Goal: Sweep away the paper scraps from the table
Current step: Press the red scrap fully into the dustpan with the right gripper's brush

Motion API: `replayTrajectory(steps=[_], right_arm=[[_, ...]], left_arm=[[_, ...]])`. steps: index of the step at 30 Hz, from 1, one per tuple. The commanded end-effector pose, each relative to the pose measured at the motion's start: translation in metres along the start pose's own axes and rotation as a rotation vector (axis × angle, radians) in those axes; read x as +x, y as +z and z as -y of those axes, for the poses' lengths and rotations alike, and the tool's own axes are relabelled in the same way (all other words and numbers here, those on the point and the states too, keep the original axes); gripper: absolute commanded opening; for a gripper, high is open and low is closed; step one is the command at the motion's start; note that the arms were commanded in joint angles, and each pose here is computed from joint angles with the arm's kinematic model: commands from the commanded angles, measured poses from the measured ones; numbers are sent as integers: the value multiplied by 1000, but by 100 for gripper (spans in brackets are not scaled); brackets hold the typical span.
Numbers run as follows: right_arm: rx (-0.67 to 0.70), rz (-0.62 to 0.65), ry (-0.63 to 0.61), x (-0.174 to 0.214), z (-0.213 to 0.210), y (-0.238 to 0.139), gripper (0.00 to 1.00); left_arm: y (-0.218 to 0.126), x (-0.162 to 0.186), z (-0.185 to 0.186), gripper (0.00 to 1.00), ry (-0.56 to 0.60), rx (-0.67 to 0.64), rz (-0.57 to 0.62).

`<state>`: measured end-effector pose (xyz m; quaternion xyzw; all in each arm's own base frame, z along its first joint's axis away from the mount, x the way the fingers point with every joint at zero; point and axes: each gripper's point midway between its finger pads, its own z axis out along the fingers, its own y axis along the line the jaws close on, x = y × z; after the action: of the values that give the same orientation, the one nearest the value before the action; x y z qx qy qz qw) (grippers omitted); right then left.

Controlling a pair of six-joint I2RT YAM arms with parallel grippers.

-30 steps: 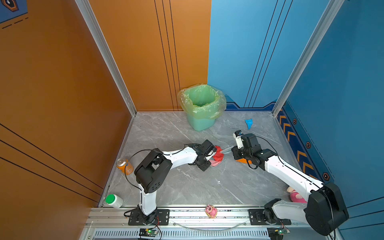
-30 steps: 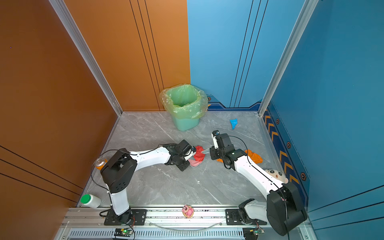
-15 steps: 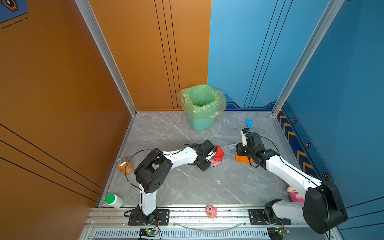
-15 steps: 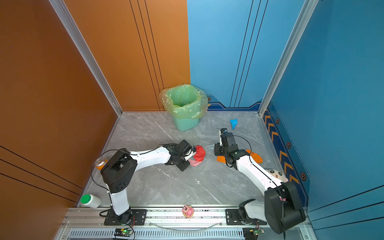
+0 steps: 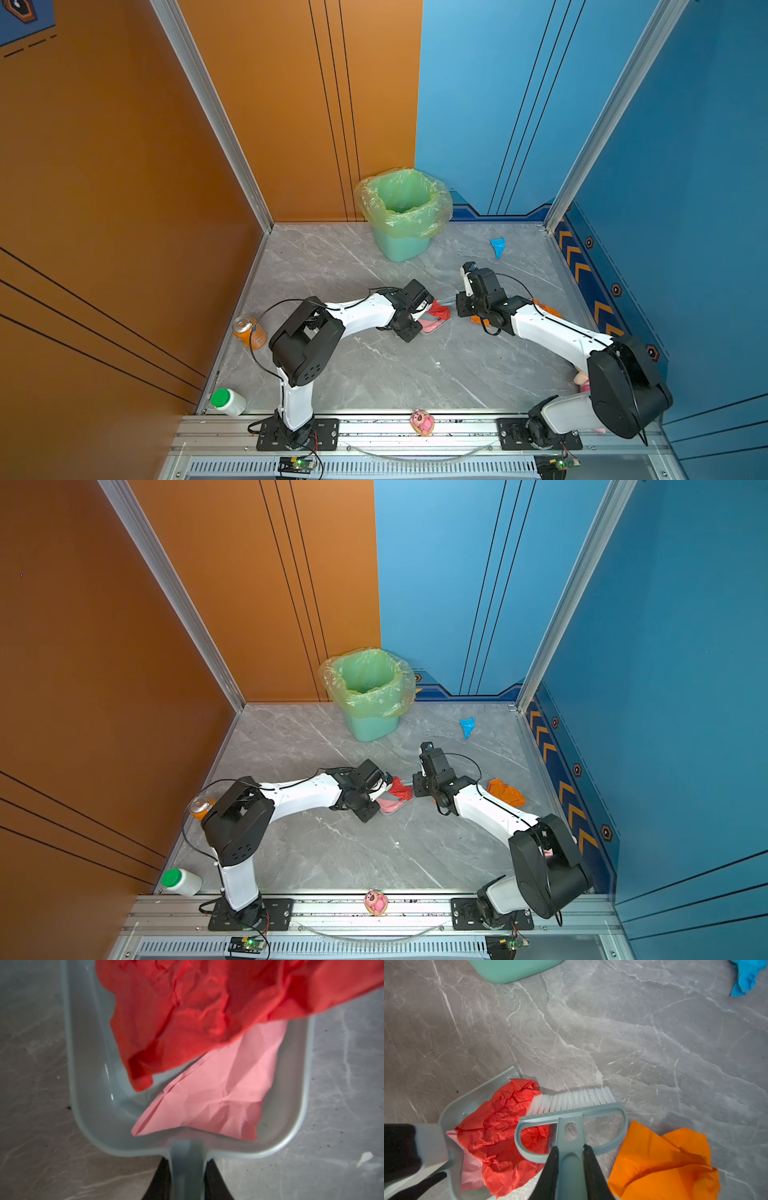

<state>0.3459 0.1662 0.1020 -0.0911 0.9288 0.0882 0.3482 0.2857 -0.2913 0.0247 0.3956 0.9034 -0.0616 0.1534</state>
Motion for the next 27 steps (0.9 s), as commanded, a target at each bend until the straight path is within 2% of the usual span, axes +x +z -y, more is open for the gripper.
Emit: replayTrajectory(steps=[1,14,21,27], right_arm=[[29,-8,-53,-2,-2,-4,0],[50,128,27,-40,20,-28,0],[36,58,5,-25,19,-27,0],[82,-8,-32,-3,26,-28,0]], left_arm=[[16,21,3,0,28,-5,-87],[8,11,1,0,20,-8,-42],[14,13,2,0,15,2,-57],[13,14,0,0,13,-3,-59]])
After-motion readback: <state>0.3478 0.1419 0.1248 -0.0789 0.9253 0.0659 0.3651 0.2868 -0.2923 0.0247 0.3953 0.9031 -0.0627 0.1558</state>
